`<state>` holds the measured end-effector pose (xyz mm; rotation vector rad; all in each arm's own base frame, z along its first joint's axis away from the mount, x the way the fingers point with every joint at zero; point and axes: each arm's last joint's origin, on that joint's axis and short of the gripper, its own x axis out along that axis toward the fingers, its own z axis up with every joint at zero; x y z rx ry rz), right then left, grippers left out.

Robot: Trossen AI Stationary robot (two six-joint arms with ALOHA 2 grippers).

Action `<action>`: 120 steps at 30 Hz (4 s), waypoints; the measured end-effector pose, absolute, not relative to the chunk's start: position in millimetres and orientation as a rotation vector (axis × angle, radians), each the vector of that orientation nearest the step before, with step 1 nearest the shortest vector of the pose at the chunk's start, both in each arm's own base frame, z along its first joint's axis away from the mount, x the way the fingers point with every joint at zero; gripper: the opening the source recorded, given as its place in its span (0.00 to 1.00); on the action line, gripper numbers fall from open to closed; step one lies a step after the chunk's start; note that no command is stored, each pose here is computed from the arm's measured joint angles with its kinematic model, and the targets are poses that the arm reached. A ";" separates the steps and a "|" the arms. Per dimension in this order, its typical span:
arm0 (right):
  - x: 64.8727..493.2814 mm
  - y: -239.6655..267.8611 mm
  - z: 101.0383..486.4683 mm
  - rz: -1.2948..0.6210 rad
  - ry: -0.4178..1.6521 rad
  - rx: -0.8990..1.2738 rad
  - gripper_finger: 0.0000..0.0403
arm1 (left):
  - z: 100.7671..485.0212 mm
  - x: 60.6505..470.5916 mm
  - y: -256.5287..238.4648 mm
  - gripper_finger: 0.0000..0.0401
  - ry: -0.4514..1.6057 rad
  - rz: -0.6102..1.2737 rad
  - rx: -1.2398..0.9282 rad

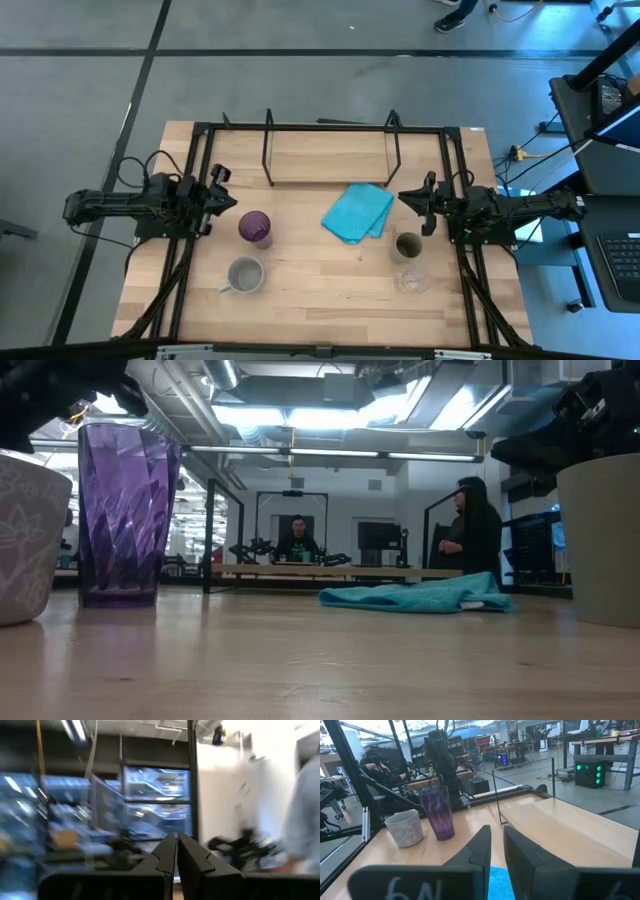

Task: Stack small to large cups/mugs on shelf
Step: Put the transparent mug on the shelf

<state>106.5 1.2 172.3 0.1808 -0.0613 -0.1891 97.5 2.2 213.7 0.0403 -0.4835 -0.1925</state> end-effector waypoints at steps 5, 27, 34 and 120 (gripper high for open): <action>106.5 1.3 172.4 -0.187 -0.062 0.186 0.13 | 223.8 91.2 1.1 0.03 -0.625 -0.140 0.272; 106.3 0.3 173.3 -0.216 -0.074 0.182 0.13 | 258.8 45.7 8.8 0.03 -1.210 0.279 0.067; 97.6 -11.5 197.0 -0.562 -0.357 0.284 0.13 | 254.1 55.5 11.6 0.03 -1.090 0.336 0.044; 100.8 232.8 298.2 -0.346 1.065 0.365 0.13 | 220.8 92.3 -2.3 0.03 -0.526 -0.376 -0.104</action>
